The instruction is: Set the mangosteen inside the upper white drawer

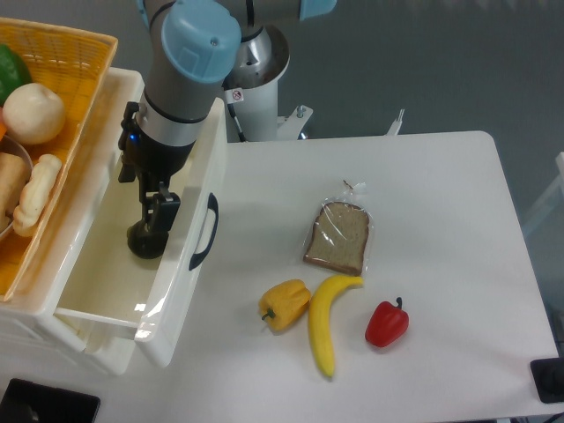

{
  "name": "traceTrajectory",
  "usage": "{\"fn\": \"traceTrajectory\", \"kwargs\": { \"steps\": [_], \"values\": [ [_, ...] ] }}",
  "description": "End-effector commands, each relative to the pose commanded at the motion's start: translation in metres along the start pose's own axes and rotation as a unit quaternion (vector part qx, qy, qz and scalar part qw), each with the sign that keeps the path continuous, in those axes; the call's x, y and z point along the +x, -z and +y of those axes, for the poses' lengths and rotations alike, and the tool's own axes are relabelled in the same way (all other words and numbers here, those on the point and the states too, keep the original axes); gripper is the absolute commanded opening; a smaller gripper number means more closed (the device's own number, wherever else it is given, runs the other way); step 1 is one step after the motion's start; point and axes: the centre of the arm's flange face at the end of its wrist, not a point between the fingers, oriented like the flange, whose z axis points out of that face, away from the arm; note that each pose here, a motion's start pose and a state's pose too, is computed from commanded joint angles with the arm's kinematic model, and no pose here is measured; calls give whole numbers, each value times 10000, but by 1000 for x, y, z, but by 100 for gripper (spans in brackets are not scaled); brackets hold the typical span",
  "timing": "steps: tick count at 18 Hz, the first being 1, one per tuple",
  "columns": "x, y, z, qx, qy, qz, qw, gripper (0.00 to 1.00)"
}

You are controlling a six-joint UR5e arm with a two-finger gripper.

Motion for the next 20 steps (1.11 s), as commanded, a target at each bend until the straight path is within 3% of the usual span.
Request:
{"fn": "traceTrajectory", "kwargs": {
  "steps": [3,9,14,17,20],
  "values": [
    [-28,27,29,114,289,-411,9987,100],
    [-68,58,122,8,1146,-689,9910,100],
    [-100,38,214,-152,1831,-562,9814,100],
    [-117,25,252,-692,2041,-525,9751,100],
    [-141,11,292,-1186,2111,-712,9676,100]
  ]
}}
